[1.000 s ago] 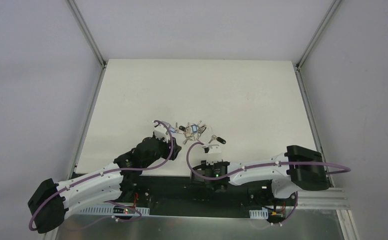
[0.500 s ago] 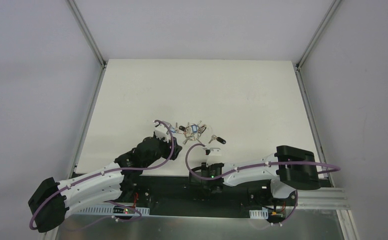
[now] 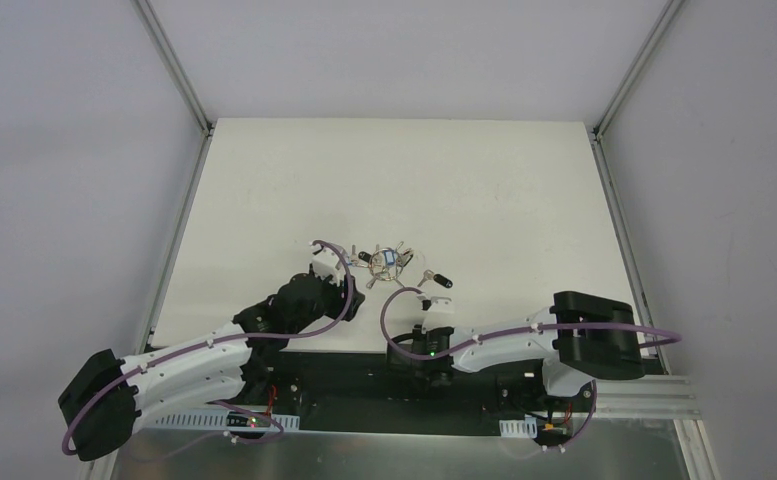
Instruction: Put the keys on the keyring
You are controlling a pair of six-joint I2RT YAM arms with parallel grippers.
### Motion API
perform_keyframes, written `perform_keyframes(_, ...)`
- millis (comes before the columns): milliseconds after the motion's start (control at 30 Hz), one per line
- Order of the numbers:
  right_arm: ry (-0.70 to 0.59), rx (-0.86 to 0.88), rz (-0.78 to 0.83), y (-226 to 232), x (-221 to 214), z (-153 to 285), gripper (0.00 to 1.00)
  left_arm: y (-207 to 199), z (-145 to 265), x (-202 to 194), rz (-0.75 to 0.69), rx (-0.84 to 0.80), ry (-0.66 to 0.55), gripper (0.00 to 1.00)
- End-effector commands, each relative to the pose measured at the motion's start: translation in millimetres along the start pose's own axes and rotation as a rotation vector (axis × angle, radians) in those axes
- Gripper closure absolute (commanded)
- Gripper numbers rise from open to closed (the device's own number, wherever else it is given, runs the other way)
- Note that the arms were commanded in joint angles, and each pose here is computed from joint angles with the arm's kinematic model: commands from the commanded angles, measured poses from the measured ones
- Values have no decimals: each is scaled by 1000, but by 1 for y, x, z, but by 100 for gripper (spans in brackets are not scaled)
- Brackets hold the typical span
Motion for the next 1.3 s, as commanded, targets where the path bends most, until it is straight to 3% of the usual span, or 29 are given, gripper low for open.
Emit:
perform_keyframes(0, -21, 40, 0, 4, 5, 2, 66, -1, -3, 15, 25, -2, -50, 46)
perform_keyframes(200, -44, 69, 20, 9, 9, 2, 74, -1, -4, 14, 19, 1, -40, 46)
perform_keyframes(467, -47, 78, 40, 11, 10, -4, 100, -2, -7, 13, 13, 1, -30, 46)
perform_keyframes(733, -69, 135, 72, 15, 14, 9, 100, -2, -7, 13, 10, 1, -25, 46)
perform_keyframes(1267, -204, 336, 122, 22, 35, 84, 100, 0, 2, 19, 18, -1, -67, 46)
Point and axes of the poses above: each gripper's point midway between its finger pads, its own z axis back along the fingers, its own y axis along the line the jaws close on, x = y × z, the point moved 6 cm from there along z, back along the fingers, and after that the axes turned 12 degrees about -z, right-handed, at the moved point
